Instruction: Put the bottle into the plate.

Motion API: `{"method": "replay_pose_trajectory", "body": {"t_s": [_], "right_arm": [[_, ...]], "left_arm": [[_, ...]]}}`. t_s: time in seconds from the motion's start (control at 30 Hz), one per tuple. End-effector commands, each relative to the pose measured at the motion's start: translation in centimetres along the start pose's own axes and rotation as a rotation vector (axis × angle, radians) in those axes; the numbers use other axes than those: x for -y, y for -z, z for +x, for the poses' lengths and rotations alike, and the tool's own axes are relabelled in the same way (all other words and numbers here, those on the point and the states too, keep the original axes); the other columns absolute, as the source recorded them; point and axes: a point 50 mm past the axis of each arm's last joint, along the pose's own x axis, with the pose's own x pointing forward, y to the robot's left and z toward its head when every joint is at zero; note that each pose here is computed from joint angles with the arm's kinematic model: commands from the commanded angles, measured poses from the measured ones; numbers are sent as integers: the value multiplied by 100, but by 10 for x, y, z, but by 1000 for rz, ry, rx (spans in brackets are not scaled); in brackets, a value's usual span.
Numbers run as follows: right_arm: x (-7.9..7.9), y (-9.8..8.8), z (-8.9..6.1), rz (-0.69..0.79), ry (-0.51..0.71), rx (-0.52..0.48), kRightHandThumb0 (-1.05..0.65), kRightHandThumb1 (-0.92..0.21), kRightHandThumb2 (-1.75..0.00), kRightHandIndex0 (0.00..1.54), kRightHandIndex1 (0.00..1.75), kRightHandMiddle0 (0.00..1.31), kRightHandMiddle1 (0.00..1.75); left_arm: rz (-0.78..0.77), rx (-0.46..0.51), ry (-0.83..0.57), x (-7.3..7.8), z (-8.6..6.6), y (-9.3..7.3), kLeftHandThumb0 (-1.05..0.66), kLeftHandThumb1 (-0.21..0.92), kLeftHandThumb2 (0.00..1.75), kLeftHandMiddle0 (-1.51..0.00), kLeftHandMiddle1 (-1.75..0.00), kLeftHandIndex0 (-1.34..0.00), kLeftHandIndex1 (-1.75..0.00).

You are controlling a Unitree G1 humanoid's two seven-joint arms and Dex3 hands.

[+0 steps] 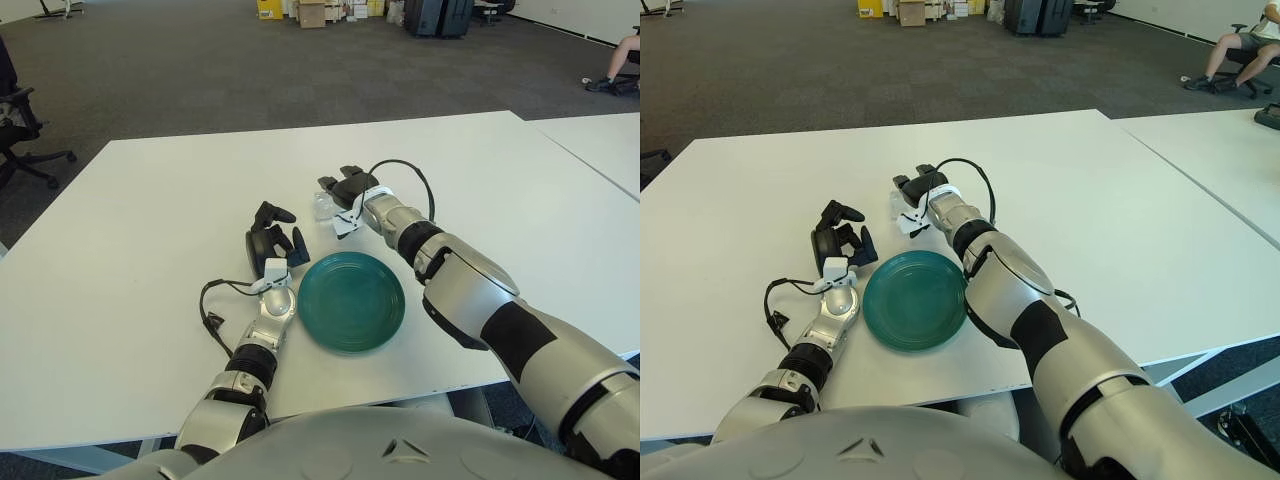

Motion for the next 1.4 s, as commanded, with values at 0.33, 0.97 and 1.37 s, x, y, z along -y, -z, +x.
{"method": "replay_pose_trajectory", "body": {"t_s": [0.33, 0.97, 1.37], "right_arm": [[-12, 10, -3, -10, -40, -46, -99, -90, -4, 0, 0, 2, 2], [-28, 13, -7, 28, -73, -64, -96, -91, -3, 0, 0, 0, 11], [-34, 11, -8, 12, -77, -50, -93, -92, -13, 0, 0, 0, 21]], "left_arm": [[-7, -55, 14, 0, -18, 6, -56, 11, 157, -129, -175, -78, -175], [-22, -60, -1, -2, -22, 4, -56, 11, 157, -131, -175, -78, -175], [-46, -62, 6, -3, -25, 3, -56, 12, 156, -131, -175, -77, -175]]}}
